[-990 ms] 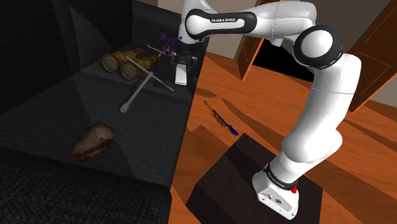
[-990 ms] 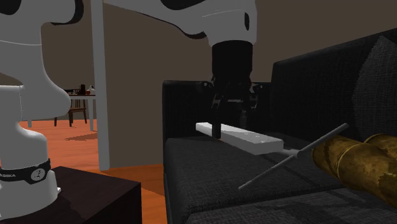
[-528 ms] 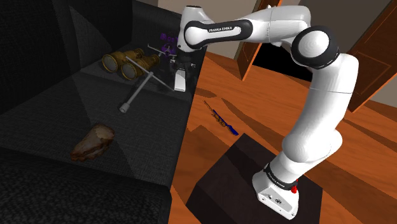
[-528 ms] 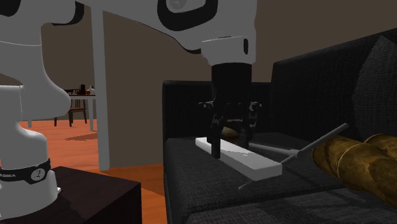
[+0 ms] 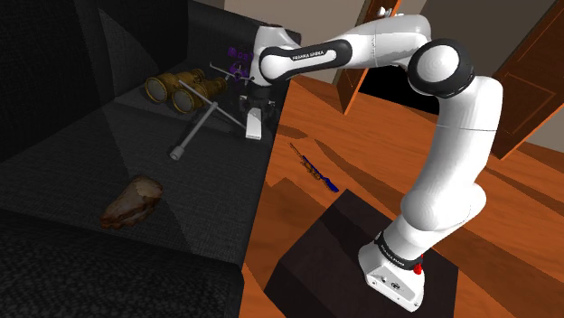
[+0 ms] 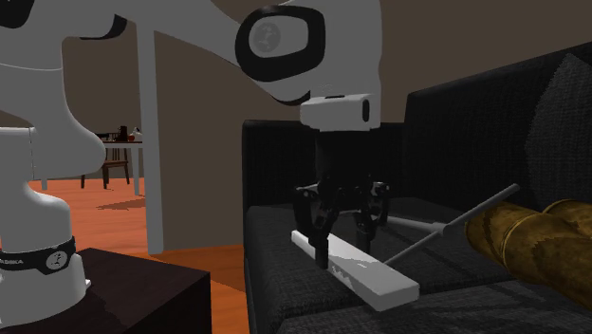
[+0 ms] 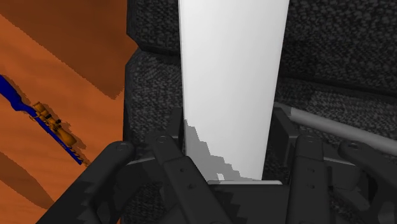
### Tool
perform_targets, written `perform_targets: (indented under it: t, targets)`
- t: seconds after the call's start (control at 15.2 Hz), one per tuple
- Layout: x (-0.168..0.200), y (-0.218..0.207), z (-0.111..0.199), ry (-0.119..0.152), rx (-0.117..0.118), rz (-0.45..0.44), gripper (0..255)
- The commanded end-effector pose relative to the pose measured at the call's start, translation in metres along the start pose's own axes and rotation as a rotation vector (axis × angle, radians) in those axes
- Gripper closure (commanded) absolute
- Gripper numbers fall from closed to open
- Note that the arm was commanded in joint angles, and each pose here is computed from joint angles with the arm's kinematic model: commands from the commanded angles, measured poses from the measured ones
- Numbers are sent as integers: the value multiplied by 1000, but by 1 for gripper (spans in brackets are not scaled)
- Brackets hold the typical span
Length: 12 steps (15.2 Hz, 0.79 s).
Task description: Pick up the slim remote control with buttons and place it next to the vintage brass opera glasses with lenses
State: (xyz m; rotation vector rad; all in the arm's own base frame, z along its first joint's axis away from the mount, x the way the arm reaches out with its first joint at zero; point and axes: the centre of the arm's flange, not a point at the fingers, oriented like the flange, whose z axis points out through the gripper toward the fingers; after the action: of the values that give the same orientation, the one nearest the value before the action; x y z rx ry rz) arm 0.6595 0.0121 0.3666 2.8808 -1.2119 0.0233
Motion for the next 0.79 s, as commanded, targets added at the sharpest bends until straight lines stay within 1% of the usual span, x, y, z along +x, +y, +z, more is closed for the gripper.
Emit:
perform_targets:
  t: [0.0, 0.53, 0.59, 0.73]
  targets:
    - [0, -1, 11, 1, 1, 0, 255]
    - [0, -1, 12, 1, 1, 0, 255]
    - [0, -1, 12, 1, 1, 0, 0]
    - [0, -1, 12, 1, 1, 0, 0]
